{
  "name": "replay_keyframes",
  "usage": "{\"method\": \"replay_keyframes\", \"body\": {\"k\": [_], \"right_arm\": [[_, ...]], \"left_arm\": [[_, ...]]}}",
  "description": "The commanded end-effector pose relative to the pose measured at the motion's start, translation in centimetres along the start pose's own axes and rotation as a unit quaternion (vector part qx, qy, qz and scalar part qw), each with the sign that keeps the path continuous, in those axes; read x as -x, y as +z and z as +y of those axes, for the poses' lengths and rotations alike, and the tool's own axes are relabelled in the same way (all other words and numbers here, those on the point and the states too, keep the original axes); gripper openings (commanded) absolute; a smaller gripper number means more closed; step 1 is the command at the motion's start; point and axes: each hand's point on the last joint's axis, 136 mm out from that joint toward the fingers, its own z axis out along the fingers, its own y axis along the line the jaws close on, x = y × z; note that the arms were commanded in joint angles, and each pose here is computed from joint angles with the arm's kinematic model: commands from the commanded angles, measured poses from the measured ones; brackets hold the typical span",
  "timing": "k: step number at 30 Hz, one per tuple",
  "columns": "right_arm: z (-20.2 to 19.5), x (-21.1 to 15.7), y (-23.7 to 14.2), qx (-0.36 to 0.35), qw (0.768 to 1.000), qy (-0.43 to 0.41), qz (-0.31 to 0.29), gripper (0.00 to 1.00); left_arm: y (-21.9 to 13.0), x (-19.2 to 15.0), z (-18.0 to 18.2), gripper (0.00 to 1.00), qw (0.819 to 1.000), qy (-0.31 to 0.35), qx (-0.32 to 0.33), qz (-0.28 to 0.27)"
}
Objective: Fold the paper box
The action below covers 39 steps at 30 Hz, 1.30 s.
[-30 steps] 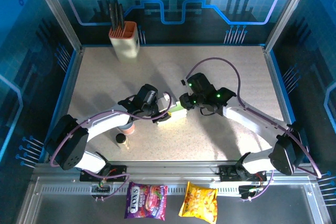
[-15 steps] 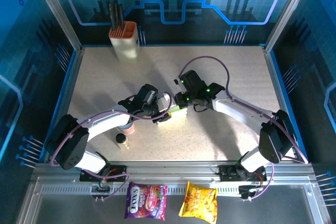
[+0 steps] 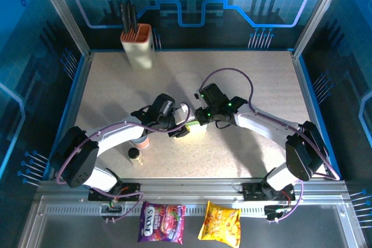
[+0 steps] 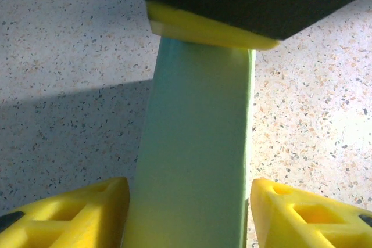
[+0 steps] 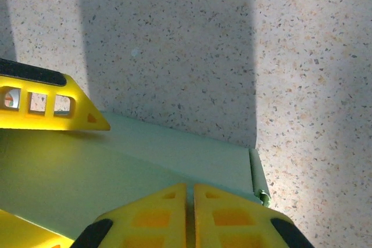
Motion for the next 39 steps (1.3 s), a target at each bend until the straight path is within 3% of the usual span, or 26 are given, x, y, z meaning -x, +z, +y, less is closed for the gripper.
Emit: {"method": "replay_keyframes", "body": {"k": [1, 8, 14, 19, 26, 30, 39], "right_arm": [[-0.8, -2.3, 0.8, -0.009, 0.999, 0.011, 0.038, 0.12], [-0.9, -2.5, 1.2, -0.013, 0.999, 0.012, 0.040, 0.12], [-0.9, -2.3, 1.1, -0.013, 0.999, 0.012, 0.038, 0.13], [-0.8, -2.1, 1.0, -0.011, 0.999, 0.010, 0.036, 0.13], [-0.6, -1.5, 0.8, -0.010, 0.999, 0.008, 0.030, 0.14], [-0.6, -1.5, 0.7, -0.009, 0.999, 0.008, 0.030, 0.14], [-0.5, -1.3, 0.4, -0.010, 1.000, 0.011, 0.025, 0.16]], "left_arm": [[-1.1, 0.8, -0.6, 0.61, 1.000, -0.013, -0.008, -0.015], [-4.2, 3.9, 0.1, 0.67, 0.996, -0.063, 0.017, -0.063], [-7.4, 5.4, 1.6, 0.67, 0.974, -0.200, 0.060, -0.085], [-8.9, 4.2, 2.0, 0.66, 0.930, -0.355, 0.083, -0.047], [-8.1, 3.6, -0.6, 0.52, 0.867, -0.498, 0.005, -0.007], [-6.9, 3.2, -1.4, 0.41, 0.846, -0.533, -0.020, 0.014], [-4.6, 1.0, -1.3, 0.33, 0.833, -0.550, -0.004, 0.065]]}}
